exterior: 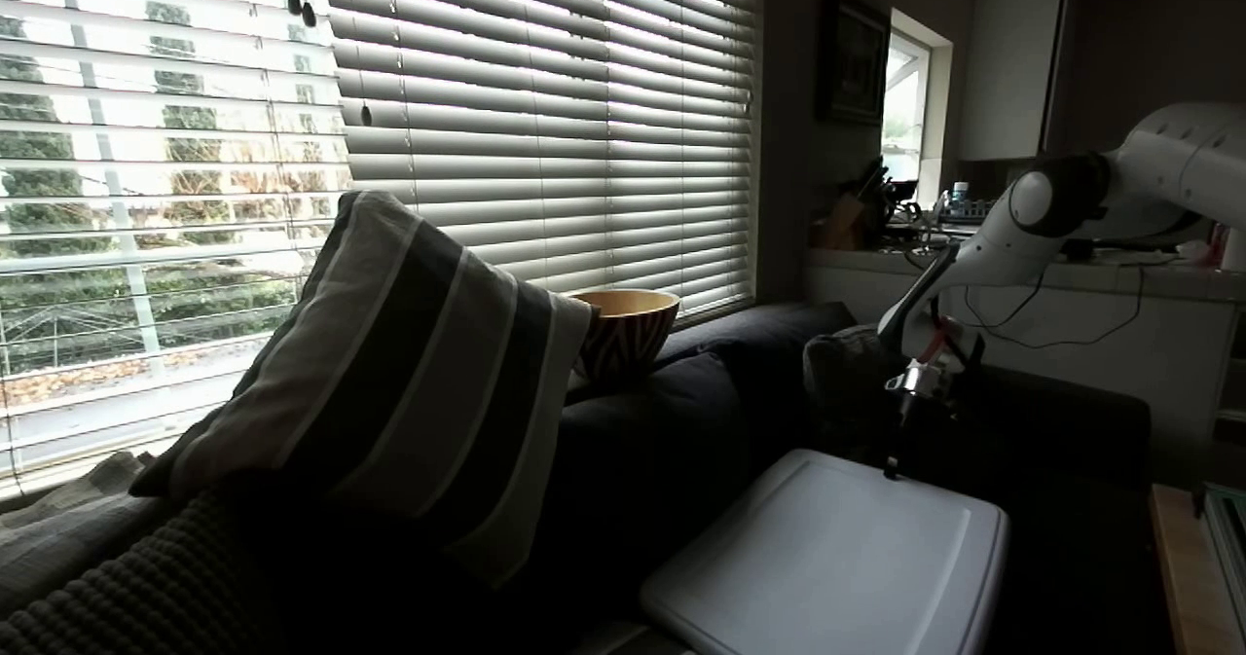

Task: Remove the lid from the bowl

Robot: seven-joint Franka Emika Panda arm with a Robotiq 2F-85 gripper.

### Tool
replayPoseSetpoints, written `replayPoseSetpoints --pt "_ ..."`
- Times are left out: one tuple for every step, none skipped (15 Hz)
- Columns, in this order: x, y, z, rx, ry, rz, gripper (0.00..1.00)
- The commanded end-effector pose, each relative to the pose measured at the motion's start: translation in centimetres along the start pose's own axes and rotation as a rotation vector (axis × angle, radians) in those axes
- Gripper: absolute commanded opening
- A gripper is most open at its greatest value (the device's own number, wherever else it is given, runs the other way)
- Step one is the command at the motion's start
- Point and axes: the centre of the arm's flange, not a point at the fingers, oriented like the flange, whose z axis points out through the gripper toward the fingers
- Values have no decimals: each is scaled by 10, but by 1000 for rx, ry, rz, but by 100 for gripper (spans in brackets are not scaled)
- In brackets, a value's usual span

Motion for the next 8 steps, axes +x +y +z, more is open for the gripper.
replayPoseSetpoints --pt "3 -45 -4 -11 -44 -40 19" --pt "4 -50 -5 -23 -52 -45 19" --pt "4 -54 -8 -31 -54 -51 19" --pt "6 -59 -13 -43 -58 -52 19" --pt "7 -62 -17 -49 -62 -52 19" --pt "7 -66 -21 -50 -63 -53 19" --pt "8 -70 -24 -52 -66 -52 19" --pt "8 -74 -27 -43 -68 -53 19"
